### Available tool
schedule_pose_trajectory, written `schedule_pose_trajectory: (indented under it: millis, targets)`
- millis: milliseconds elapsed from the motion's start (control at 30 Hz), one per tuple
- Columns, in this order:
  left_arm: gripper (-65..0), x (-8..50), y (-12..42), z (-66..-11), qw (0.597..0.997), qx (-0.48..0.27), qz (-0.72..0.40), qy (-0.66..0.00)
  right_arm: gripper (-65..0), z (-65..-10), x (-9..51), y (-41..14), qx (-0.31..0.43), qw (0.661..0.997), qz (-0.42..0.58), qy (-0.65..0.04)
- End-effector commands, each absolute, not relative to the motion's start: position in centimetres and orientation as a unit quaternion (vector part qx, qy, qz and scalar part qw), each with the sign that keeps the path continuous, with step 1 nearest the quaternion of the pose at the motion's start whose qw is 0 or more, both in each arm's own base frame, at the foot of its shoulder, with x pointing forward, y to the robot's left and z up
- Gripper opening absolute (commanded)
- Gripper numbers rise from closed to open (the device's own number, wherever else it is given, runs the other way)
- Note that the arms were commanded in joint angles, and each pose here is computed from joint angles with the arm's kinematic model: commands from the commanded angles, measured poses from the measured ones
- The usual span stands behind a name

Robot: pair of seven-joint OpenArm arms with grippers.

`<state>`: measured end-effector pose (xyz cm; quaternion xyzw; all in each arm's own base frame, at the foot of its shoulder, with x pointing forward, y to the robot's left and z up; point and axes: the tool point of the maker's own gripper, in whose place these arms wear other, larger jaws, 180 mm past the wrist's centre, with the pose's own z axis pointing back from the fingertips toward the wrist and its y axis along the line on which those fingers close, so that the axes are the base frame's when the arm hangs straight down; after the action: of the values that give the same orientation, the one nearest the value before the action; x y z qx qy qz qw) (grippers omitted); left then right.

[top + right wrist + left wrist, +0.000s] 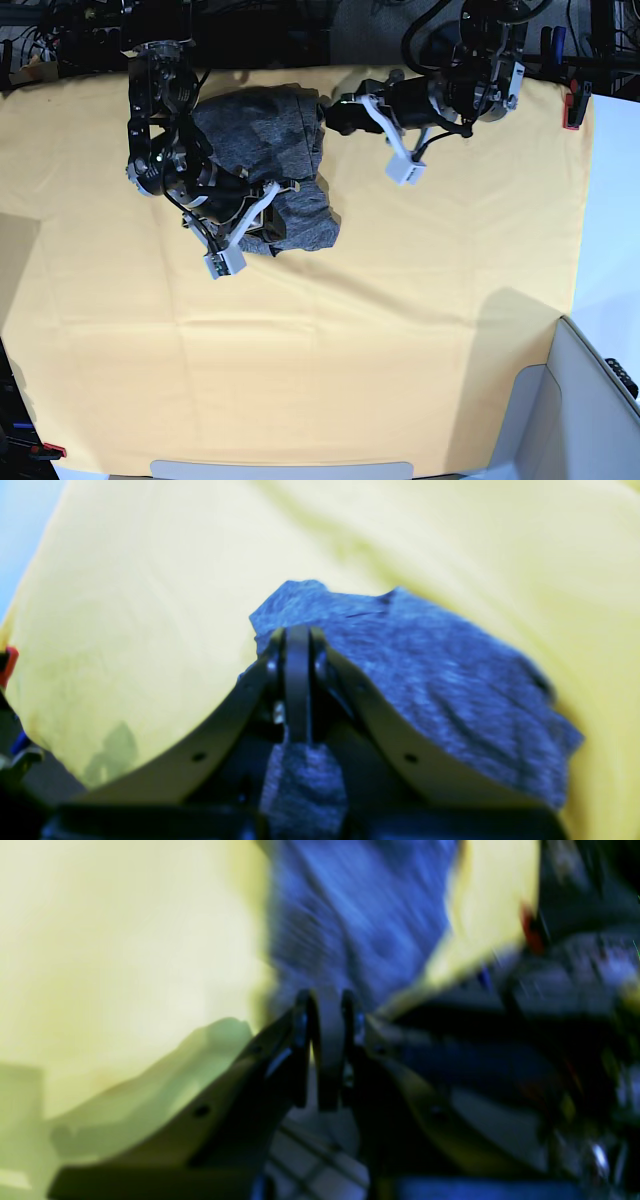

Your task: Fold the T-shirt properly

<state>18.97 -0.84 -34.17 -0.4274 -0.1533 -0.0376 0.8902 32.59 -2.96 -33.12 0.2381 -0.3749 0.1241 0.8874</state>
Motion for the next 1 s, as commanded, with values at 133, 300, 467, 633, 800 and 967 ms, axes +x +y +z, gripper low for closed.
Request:
schedule_pose_trajectory:
  millis: [133, 300, 467, 633, 800, 967]
  targets:
    - [-63.7, 19.0, -3.1, -31.5, 0.863, -0.478, -0.073, -0.146, -65.0, -34.4, 32.3, -2.0, 0.274, 0.892, 0.125, -0.337]
    - [-63.7, 18.5, -3.9, -30.8, 0.85, -0.504, -0.074, -0.134, -65.0, -36.5, 32.0, -3.0, 0.276, 0.903, 0.109, -0.31]
    - [-63.7, 18.4, -3.9, -32.9, 0.859, -0.497, -0.058, -0.107, -65.0, -38.0, 32.5, -3.8, 0.274, 0.908, 0.085, -0.304]
    - [-63.7, 20.2, -2.8, -36.3, 0.873, -0.478, -0.008, -0.095, -65.0, -38.9, 32.7, -3.8, 0.277, 0.909, 0.073, -0.302]
    - [-63.7, 20.7, -1.8, -38.7, 0.885, -0.455, 0.025, -0.092, -65.0, -38.9, 32.8, -4.0, 0.275, 0.91, 0.069, -0.303]
    - [-63.9, 20.6, -0.7, -40.2, 0.906, -0.412, 0.014, -0.099, -65.0, -38.5, 33.2, -4.1, 0.275, 0.905, 0.063, -0.317]
